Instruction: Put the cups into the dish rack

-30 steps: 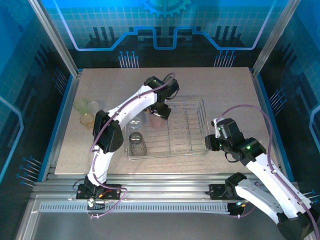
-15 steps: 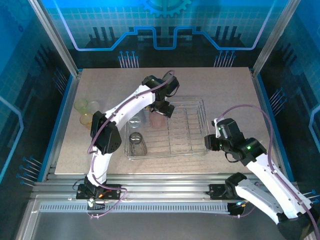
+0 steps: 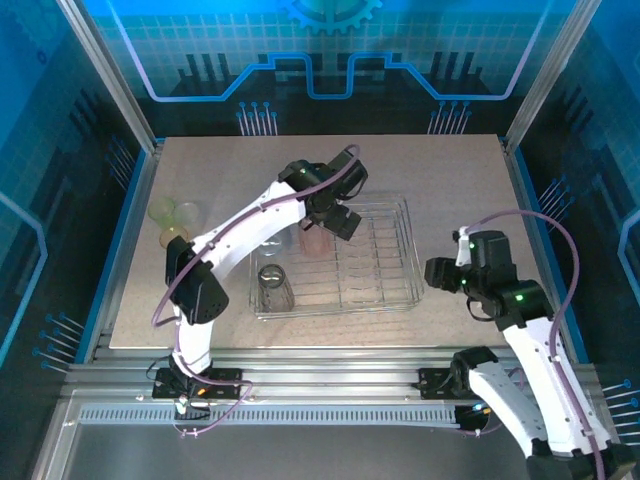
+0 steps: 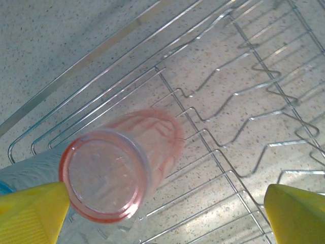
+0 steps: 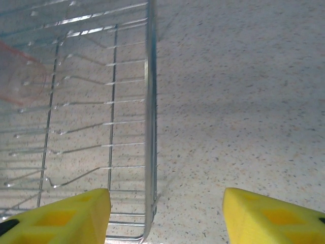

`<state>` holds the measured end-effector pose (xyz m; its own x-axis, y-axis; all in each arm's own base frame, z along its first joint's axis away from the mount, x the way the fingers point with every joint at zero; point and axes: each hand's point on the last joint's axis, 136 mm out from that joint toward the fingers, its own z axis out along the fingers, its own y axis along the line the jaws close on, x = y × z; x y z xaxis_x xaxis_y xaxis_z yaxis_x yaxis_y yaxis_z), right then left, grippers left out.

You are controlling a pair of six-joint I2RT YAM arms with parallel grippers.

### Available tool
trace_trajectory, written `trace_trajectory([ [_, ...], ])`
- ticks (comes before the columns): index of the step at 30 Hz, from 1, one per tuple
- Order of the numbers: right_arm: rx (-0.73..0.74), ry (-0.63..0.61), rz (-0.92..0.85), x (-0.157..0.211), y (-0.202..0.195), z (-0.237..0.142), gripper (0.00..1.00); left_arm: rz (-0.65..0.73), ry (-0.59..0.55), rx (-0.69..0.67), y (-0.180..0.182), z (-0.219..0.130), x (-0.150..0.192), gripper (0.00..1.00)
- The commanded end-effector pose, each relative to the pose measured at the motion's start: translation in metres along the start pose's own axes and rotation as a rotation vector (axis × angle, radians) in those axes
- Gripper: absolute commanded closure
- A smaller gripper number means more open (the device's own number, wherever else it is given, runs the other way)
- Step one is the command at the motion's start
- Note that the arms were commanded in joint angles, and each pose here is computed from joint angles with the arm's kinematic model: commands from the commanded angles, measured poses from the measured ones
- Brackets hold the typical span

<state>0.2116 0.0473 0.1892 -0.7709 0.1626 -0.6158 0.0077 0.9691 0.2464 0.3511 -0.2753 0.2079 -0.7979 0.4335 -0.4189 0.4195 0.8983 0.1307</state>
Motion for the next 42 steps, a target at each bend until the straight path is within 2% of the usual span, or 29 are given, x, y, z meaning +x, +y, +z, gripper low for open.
trace_trajectory([
  [1, -0.025, 0.004, 0.064, -0.004, -0.004, -0.014, 0.38, 0.010, -0.141, 0.029, 0.002, -0.036, -0.011, 0.01],
  [8, 0.067, 0.066, 0.341, -0.008, -0.057, -0.019, 0.37, 0.059, -0.316, 0.254, -0.023, -0.082, 0.008, 0.01],
  [11, 0.170, 0.092, 0.365, -0.006, -0.076, -0.018, 0.37, 0.097, -0.386, 0.338, -0.031, -0.096, 0.024, 0.01],
  [17, 0.300, 0.148, 0.437, 0.000, -0.103, -0.013, 0.37, 0.139, -0.429, 0.466, -0.042, -0.104, 0.058, 0.01],
  [25, 0.475, 0.191, 0.520, 0.013, -0.138, -0.010, 0.38, 0.135, -0.408, 0.500, -0.047, -0.099, 0.073, 0.01],
  [34, 0.574, 0.278, 0.554, 0.025, -0.162, 0.006, 0.40, 0.133, -0.399, 0.490, -0.046, -0.097, 0.075, 0.01],
  [42, 0.616, 0.338, 0.563, 0.037, -0.174, 0.020, 0.47, 0.142, -0.408, 0.435, -0.039, -0.091, 0.075, 0.01],
])
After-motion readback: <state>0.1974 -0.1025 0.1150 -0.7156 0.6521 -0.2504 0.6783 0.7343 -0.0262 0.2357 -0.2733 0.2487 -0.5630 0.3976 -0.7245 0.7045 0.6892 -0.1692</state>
